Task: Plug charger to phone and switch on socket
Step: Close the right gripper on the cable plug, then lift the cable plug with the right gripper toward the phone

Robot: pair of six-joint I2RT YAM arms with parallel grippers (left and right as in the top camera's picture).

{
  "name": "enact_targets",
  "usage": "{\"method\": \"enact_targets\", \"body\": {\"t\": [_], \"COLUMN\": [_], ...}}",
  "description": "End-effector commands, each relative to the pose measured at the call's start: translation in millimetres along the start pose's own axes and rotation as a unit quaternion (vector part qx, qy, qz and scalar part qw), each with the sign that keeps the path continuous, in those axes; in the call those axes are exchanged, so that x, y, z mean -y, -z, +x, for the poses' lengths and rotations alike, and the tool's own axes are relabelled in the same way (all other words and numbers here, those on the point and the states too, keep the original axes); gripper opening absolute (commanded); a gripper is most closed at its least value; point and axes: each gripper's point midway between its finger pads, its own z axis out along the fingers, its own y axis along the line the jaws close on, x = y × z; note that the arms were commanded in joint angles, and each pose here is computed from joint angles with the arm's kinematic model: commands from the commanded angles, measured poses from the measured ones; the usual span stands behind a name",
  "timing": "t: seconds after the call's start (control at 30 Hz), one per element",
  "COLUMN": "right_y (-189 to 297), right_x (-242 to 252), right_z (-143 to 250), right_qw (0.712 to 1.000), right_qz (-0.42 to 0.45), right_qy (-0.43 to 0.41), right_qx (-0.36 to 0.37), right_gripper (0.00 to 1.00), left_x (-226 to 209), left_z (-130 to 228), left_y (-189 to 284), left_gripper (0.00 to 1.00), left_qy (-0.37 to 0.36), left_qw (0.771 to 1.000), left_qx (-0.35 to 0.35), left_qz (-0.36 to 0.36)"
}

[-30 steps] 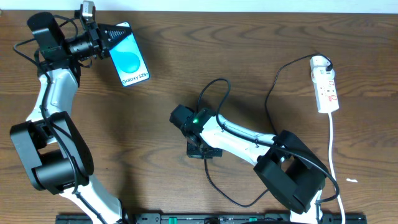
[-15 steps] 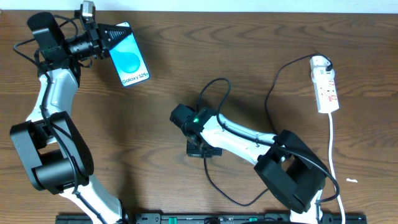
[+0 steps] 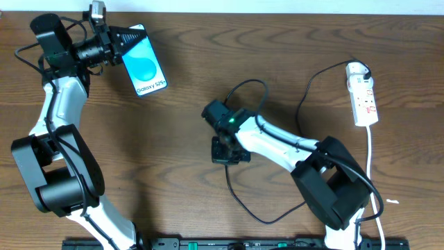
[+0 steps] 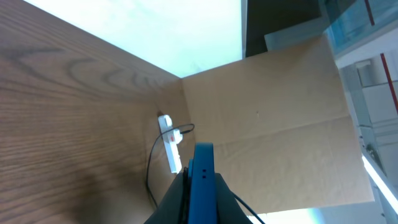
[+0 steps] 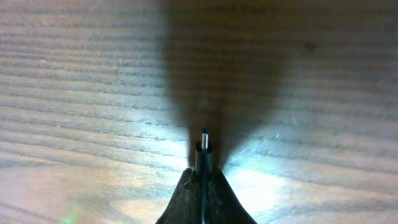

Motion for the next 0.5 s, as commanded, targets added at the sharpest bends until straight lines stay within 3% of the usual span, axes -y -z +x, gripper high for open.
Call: {"method": "enact_targets", "body": {"t": [0.0,0.13,0.3,0.47], "right_y": [14.1,29.9,69.6,99.0], "right_x": [-6.0,-24.6,-65.2,-81.3], "right_z": [-10.4,-19.9,-27.0,-33.4], "right_qw": [0.998,0.987,0.941,0.898], "right_qz": [-0.045,-0.128,-0.294,-0.390], "right_qy": [0.035,0.096,0.167,0.203], "right_qx": [-0.008,-0.007,-0.006,-0.001], "right_gripper": [0.01,0.01,0.01,0.01], "left_x": [9.4,9.2,8.5,8.5], "left_z": [-1.8,-2.1,-3.1,-3.0], "left_y": [1.3,1.3,1.4,1.4], "left_gripper": [0.07,0.07,0.08,0.07], "left_qy": [-0.016,-0.016,-0.016,-0.016], "left_qw": [1.000,1.000,1.000,1.000], "left_qx": [0.007,0.008,0.011,0.011], "left_qz": [-0.003,-0.003,-0.005,-0.005]}}
